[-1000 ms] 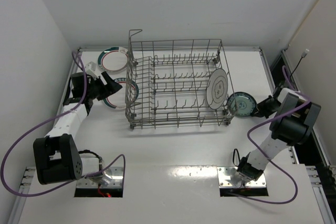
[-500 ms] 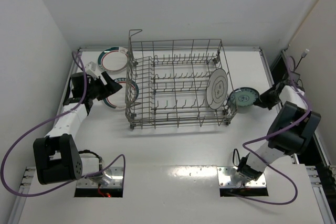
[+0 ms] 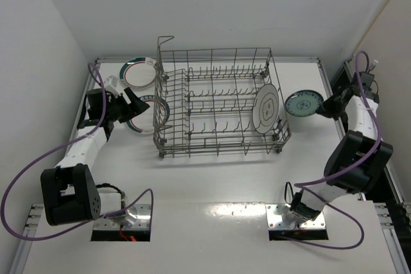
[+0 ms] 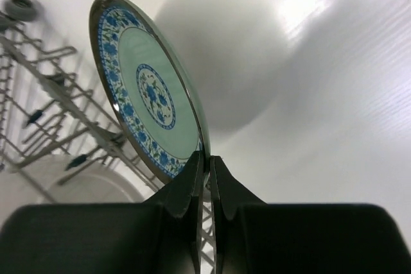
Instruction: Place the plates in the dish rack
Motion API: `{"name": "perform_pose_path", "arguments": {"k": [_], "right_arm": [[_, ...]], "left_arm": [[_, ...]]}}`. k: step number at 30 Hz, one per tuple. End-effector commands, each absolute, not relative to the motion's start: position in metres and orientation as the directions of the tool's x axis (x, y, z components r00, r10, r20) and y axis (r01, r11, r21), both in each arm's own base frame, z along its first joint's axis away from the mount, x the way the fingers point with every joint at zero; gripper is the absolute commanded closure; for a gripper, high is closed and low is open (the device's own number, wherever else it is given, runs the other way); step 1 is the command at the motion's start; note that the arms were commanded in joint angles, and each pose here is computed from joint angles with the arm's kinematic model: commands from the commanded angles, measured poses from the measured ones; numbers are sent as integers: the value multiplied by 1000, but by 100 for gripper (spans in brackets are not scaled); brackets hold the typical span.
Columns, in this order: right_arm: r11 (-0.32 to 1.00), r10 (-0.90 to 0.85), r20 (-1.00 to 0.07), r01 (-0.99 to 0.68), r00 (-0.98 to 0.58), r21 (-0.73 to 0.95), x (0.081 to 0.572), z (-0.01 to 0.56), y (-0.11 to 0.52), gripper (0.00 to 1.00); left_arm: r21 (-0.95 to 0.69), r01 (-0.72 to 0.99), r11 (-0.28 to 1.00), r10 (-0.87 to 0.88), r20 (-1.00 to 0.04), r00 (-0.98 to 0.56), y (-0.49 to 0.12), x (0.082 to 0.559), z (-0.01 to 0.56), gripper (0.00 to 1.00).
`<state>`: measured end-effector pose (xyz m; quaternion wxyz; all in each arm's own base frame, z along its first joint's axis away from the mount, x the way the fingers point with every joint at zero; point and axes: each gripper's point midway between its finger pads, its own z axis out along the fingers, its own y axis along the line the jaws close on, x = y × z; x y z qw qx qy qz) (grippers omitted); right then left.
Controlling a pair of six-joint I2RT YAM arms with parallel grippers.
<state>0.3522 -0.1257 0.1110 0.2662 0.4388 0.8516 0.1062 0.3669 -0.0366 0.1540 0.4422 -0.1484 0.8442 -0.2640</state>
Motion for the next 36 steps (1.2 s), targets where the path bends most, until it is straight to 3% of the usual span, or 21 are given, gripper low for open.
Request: {"name": "perform_pose_path", "arguments": {"k": [1,9,17,27,36], "right_arm": [[646,751,-508,624,-421,440,374,177,-138,100],[741,629,-690,545,-358,392,392,265,-126,100],[884,390,-863,393,-320,254,398,335,-54,100],[955,176,-889,292,-423,50,387,314,17,100],[952,-24,-834,243,-551,-188,385,287,55,100]], "left_arm": [[-562,14,827,-466,-699,-542,-37,371,163,32],[-564,9,826,-467,-693,-549,-37,372,160,32],[-562,14,827,-466,-699,-542,-37,373,161,32],[-564,9,826,-467,-693,-549,-37,374,158,32],[-565,4,825,-468,-688,-555,-37,374,155,32]]}}
